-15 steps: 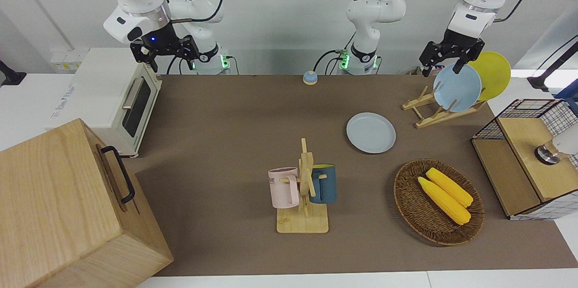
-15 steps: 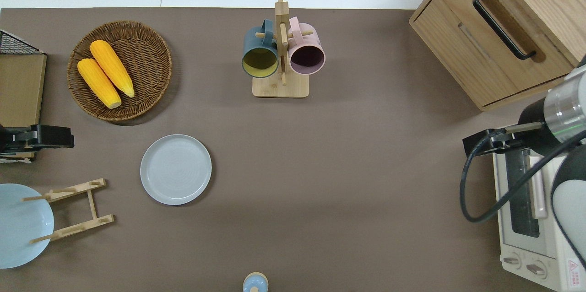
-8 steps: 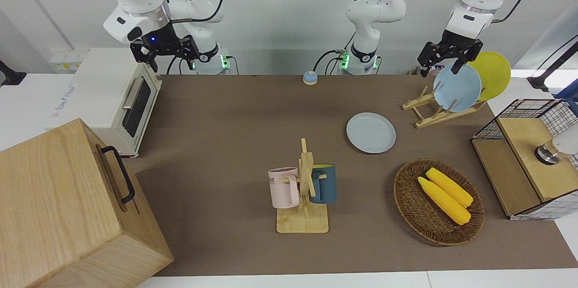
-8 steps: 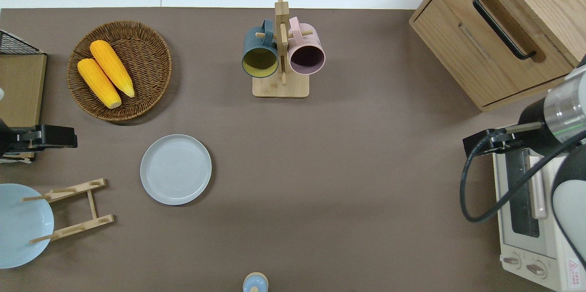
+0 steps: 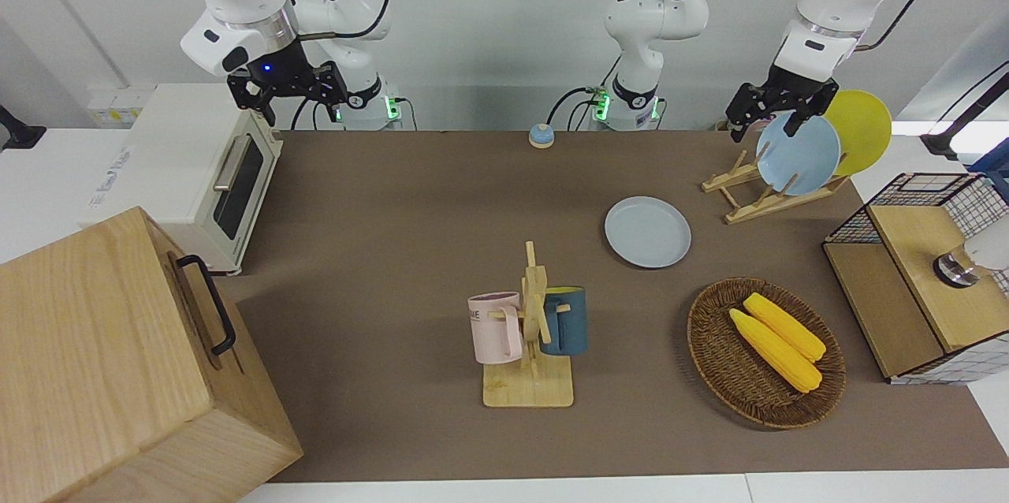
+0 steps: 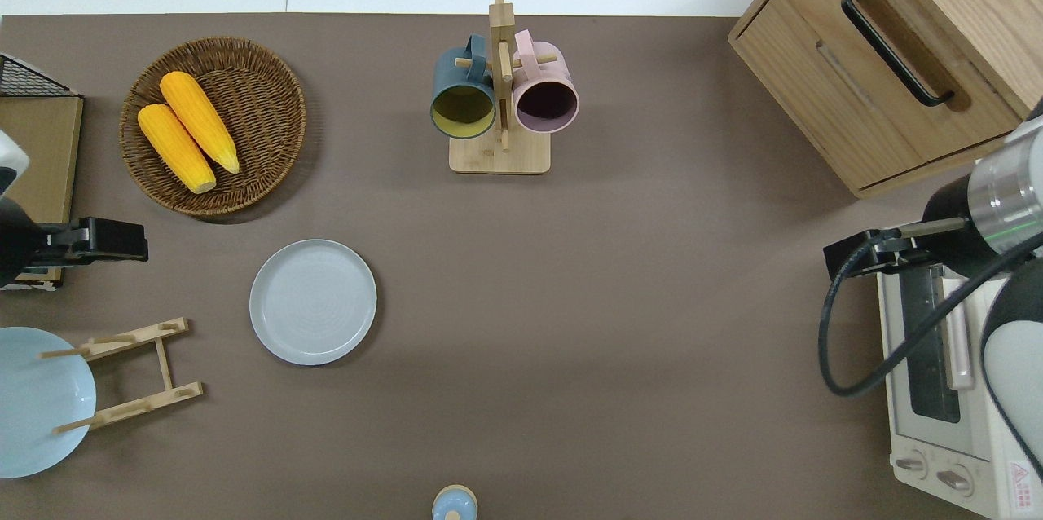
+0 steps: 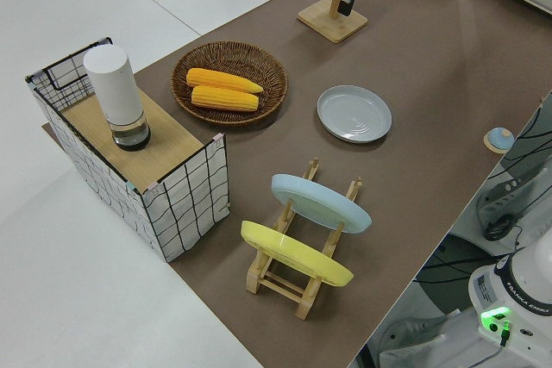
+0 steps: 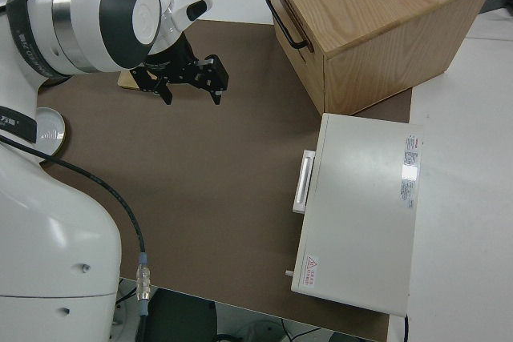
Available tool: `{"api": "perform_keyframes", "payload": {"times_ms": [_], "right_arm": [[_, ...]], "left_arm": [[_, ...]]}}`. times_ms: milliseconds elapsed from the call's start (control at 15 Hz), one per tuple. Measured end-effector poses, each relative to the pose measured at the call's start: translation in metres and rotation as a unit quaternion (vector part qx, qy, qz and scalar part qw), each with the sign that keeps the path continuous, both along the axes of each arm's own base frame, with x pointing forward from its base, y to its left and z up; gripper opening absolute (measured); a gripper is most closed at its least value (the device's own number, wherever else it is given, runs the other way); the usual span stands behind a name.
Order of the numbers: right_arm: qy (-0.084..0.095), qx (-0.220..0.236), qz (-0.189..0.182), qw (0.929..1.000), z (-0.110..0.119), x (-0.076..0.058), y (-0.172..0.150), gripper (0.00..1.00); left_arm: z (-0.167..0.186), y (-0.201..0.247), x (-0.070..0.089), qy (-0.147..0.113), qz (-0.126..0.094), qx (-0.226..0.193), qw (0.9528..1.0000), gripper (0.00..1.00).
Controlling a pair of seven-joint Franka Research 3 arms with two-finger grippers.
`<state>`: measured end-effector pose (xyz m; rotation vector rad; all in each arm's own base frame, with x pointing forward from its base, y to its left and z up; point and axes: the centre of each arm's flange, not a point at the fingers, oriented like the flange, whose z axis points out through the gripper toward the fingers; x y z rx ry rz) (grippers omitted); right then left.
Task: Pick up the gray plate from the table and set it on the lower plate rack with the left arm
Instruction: 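Move the left gripper toward the near edge of the gray plate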
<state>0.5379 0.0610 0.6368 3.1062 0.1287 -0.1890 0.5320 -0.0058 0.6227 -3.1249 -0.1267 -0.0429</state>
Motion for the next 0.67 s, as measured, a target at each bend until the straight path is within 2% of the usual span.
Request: {"api": "perform_keyframes", "payload": {"times_ms": [333, 667], "right_arm": [[0.0, 0.0, 0.0, 1.0, 0.0, 0.0, 0.0, 0.99], [0.0, 0.0, 0.0, 1.0, 0.0, 0.0, 0.0, 0.99]], "left_arm": [[-0.019, 0.001, 0.007, 0.02, 0.001, 0.0, 0.9998, 1.0], [-0.059, 0.0, 0.011, 0.033, 0.0, 0.0, 0.9995, 1.0]]}}
